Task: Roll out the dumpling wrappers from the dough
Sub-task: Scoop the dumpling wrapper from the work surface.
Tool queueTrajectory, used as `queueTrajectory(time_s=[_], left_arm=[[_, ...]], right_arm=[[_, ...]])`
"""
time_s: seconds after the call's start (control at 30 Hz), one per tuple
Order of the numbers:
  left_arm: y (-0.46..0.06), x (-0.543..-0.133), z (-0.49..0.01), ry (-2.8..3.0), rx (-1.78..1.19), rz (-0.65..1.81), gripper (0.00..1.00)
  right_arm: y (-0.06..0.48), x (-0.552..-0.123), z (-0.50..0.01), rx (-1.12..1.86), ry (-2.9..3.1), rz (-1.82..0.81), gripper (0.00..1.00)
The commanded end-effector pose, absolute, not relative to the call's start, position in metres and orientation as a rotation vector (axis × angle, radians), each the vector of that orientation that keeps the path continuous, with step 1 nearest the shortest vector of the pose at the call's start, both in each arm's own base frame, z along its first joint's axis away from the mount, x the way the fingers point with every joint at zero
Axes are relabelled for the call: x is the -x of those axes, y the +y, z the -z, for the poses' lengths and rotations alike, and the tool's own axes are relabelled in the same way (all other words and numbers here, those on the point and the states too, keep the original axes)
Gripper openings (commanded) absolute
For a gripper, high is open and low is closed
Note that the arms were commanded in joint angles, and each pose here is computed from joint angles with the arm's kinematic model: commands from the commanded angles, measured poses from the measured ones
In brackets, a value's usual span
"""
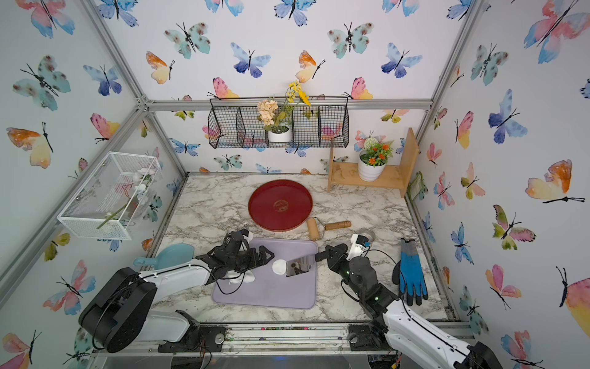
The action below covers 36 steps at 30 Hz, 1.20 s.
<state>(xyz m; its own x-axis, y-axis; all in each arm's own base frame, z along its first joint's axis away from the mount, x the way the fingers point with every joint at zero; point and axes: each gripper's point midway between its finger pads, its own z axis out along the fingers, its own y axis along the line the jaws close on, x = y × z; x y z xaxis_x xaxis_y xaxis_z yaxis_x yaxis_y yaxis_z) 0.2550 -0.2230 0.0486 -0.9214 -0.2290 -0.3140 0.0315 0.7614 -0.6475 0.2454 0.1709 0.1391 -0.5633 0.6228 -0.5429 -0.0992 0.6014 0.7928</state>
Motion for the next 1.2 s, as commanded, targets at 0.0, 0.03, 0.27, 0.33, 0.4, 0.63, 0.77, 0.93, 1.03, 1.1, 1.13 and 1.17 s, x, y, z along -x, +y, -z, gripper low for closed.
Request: queueTrajectory(time_s=[0.0,0.03,0.27,0.33,0.4,0.63,0.77,0.93,1.03,1.1,1.13,1.17], left_arm=[[-0.203,-0.234,-0.017,2.719,0.216,0.836,0.99],[-0.203,-0.235,-0.017,2.719,0.217,0.836,0.99],[-0.203,-0.235,-0.017,2.718,0.217,0.84,0.99],[-0.203,-0.234,-0.016,2.721,0.216,0.838,0.99],[-0.203,-0.234,-0.017,2.718,0.215,0.839,0.99],[-0.203,-0.234,-0.016,2.722,0.22,0.839,0.99],[-0.203,-0.234,-0.016,2.722,0.218,0.838,0.99],[-0.203,-0.234,-0.015,2.724,0.218,0.838,0.99],[-0.203,-0.234,-0.016,2.722,0.217,0.84,0.99],[-0.203,-0.234,-0.017,2.719,0.215,0.839,0.99],[-0.203,-0.234,-0.017,2.72,0.217,0.838,0.99],[-0.203,-0.234,-0.017,2.719,0.217,0.839,0.99]], right_arm=[[0.174,-0.244,-0.138,-0.41,1.923,-1.061,0.02],[0.174,-0.244,-0.138,-0.409,1.922,-1.063,0.02],[0.175,-0.245,-0.13,-0.42,1.941,-1.059,0.02],[0.174,-0.245,-0.13,-0.428,1.933,-1.065,0.02],[0.174,-0.245,-0.129,-0.431,1.93,-1.069,0.02],[0.18,-0.246,-0.129,-0.435,1.929,-1.102,0.02],[0.184,-0.248,-0.131,-0.441,1.922,-1.132,0.02],[0.187,-0.25,-0.133,-0.448,1.911,-1.16,0.02],[0.186,-0.249,-0.134,-0.472,1.898,-1.178,0.02],[0.185,-0.249,-0.135,-0.488,1.884,-1.19,0.02],[0.184,-0.249,-0.135,-0.493,1.884,-1.193,0.02],[0.184,-0.249,-0.135,-0.495,1.881,-1.195,0.02]])
